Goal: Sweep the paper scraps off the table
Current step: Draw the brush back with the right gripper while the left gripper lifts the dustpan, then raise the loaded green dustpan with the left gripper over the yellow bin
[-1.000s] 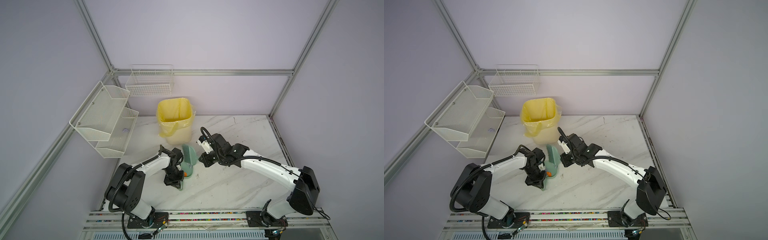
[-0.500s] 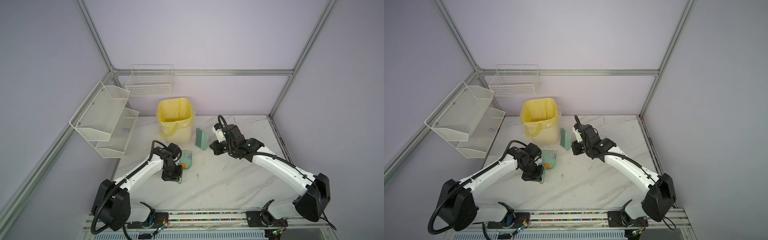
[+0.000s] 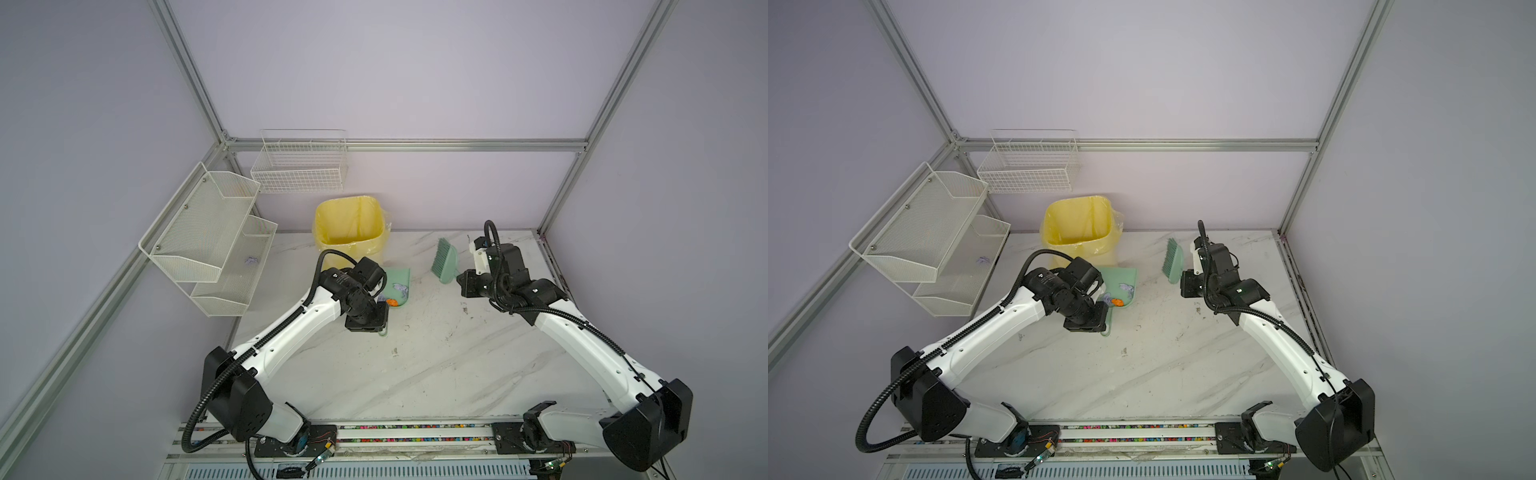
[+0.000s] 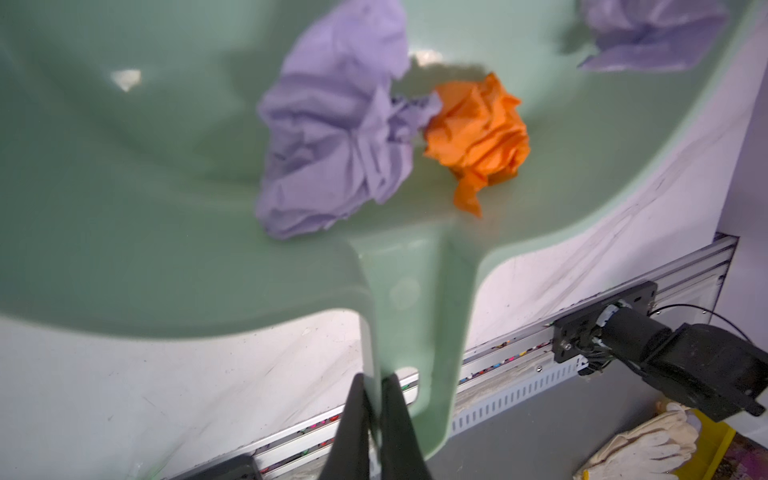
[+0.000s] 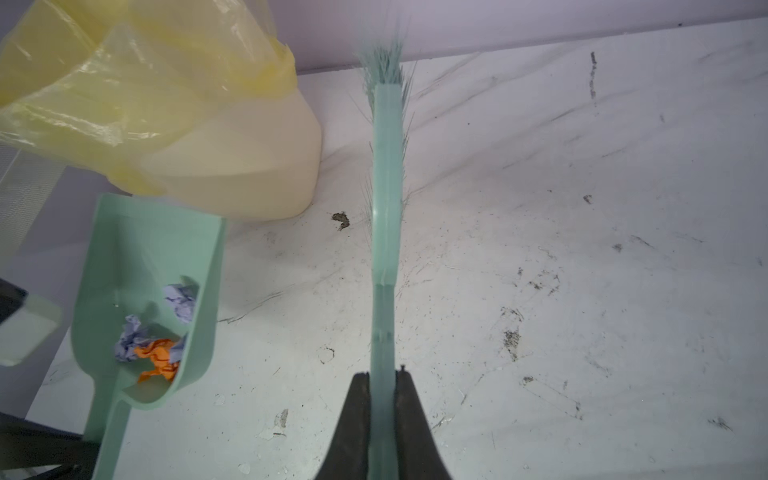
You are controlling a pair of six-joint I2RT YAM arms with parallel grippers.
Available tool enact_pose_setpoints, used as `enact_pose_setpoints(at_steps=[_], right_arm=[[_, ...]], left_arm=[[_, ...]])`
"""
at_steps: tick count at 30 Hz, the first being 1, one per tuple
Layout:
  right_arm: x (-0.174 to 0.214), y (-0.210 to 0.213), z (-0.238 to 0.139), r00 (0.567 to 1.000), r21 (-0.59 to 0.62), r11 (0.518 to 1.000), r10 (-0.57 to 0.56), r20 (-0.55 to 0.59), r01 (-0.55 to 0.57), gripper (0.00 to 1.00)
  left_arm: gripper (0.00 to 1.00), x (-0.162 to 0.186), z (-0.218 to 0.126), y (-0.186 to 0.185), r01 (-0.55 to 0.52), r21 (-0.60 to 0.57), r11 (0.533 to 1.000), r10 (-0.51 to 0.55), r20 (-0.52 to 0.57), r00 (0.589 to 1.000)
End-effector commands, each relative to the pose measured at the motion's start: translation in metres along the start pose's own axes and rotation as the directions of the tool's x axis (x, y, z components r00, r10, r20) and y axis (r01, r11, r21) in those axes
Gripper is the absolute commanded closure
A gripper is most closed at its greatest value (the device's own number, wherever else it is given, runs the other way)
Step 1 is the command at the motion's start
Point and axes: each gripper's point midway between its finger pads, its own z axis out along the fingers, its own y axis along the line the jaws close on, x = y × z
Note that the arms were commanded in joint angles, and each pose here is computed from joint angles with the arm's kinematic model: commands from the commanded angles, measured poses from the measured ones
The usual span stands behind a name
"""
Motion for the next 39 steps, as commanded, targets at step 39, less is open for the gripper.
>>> enact_pose_setpoints(at_steps=[39], right_arm=[[-0.018,-0.01,-0.001,0.998,-0.011,0.999,0.053,0.037,-0.053,1.0]], left_arm=[[1.0,-0.145,-0.137,-0.064,0.022,0.401,0.916,-0.166,0.329,0.93]])
